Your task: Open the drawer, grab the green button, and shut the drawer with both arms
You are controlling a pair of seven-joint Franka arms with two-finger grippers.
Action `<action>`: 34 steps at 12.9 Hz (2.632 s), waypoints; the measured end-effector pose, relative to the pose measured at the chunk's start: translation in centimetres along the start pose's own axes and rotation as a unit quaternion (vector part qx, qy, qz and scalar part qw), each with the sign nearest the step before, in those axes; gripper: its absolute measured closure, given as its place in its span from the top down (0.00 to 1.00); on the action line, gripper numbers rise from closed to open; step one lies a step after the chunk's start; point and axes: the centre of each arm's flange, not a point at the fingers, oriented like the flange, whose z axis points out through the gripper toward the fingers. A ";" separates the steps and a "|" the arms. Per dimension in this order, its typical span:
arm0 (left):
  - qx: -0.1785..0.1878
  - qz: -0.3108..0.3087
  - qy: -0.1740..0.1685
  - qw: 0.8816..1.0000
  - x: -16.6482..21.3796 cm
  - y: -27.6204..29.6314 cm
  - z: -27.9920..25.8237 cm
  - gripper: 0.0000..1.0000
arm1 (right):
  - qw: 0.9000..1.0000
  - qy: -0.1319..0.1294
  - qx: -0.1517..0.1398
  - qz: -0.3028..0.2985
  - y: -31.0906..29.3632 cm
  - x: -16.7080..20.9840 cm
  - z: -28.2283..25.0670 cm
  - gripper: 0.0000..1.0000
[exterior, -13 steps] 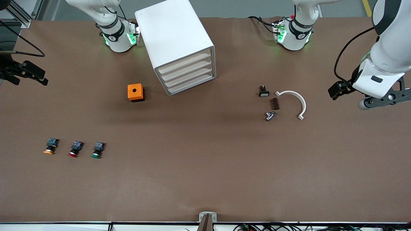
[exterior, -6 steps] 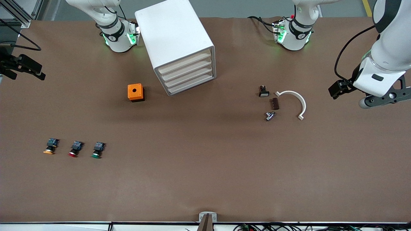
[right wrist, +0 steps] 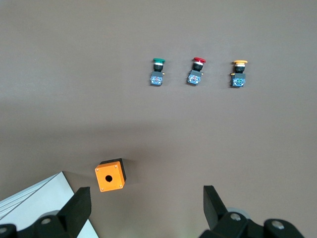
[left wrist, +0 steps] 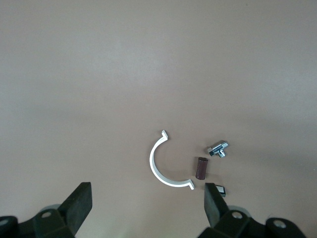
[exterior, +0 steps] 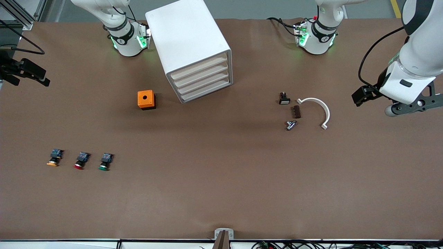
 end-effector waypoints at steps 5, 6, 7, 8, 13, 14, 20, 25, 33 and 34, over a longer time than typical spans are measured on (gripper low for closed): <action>0.000 0.000 0.000 1.000 0.0 0.0 0.0 1.00 | 1.000 -0.002 0.000 0.000 0.0 0.0 0.0 1.00; 0.000 0.000 0.000 1.000 0.0 0.0 0.0 1.00 | 1.000 -0.003 0.000 0.000 0.0 -0.1 0.1 1.00; -0.001 0.000 0.000 1.000 0.0 0.0 0.0 1.00 | 1.000 -0.005 0.000 -0.001 -0.1 -0.1 0.1 1.00; -0.002 0.000 0.001 1.000 0.0 0.0 -0.2 1.00 | 1.000 -0.006 0.001 -0.002 -0.3 -0.1 0.1 1.00; -0.002 0.000 0.004 1.000 -0.1 0.0 -0.4 1.00 | 1.000 -0.007 0.002 -0.017 -1.9 -0.2 0.2 1.00; -0.002 0.000 0.004 1.000 -0.1 0.0 -0.4 1.00 | 1.000 -0.007 0.002 -0.016 -1.8 -0.2 0.2 1.00; -0.010 -0.009 0.005 1.000 -0.1 -0.9 -0.9 1.00 | 1.000 -0.007 0.003 -0.008 -0.9 -0.1 0.1 1.00; -0.024 0.010 0.007 1.000 -0.3 -4.2 -2.1 1.00 | 1.000 -0.006 0.002 -0.005 -0.6 -0.1 0.1 1.00; -0.043 0.025 -0.011 0.999 -3.0 -5.4 -3.1 1.00 | 1.000 -0.005 0.002 0.001 0.1 -0.1 0.1 1.00; -0.042 0.024 -0.010 0.999 -3.4 -5.6 -3.2 1.00 | 1.000 -0.005 0.002 0.001 0.1 -0.1 0.1 1.00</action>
